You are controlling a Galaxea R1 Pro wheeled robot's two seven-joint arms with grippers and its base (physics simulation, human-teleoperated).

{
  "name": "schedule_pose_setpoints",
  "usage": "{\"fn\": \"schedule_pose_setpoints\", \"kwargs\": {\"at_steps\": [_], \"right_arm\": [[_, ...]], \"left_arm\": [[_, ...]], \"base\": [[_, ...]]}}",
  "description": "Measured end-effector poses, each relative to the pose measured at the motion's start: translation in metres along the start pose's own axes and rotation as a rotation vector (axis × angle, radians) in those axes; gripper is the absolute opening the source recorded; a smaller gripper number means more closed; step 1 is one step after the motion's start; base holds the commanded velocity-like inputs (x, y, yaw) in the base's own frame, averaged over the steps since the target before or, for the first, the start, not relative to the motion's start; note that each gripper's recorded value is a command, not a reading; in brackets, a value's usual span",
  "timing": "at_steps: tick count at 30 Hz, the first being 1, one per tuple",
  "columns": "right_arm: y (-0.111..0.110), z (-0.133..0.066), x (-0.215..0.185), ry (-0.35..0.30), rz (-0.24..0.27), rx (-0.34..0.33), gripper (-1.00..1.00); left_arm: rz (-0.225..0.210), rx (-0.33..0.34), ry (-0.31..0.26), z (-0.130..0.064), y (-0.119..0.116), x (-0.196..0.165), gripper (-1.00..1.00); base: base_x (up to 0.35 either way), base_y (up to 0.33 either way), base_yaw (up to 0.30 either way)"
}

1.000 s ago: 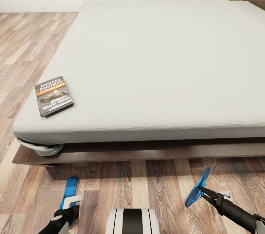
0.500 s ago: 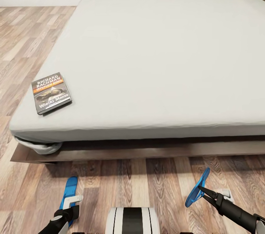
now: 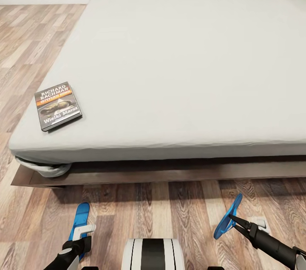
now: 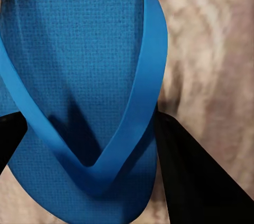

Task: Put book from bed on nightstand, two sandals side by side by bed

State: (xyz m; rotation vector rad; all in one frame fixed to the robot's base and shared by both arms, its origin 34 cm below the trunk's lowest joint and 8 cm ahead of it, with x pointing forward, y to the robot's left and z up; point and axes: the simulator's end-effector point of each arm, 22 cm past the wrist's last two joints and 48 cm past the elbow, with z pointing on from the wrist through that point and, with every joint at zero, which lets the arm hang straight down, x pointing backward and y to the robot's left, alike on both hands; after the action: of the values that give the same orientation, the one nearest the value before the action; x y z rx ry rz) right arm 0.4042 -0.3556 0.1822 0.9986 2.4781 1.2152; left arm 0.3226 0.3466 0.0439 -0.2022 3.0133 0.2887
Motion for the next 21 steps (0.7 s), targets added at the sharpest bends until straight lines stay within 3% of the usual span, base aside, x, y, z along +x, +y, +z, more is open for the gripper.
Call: {"fn": "schedule_pose_setpoints", "kwargs": {"at_steps": [21], "right_arm": [[0.0004, 0.0004, -0.0006, -0.003, -0.004, -0.001, -1.00]], "left_arm": [[0.000, -0.001, 0.000, 0.0000, 0.0000, 0.0000, -1.00]], "base": [[0.000, 0.000, 0.000]]}}
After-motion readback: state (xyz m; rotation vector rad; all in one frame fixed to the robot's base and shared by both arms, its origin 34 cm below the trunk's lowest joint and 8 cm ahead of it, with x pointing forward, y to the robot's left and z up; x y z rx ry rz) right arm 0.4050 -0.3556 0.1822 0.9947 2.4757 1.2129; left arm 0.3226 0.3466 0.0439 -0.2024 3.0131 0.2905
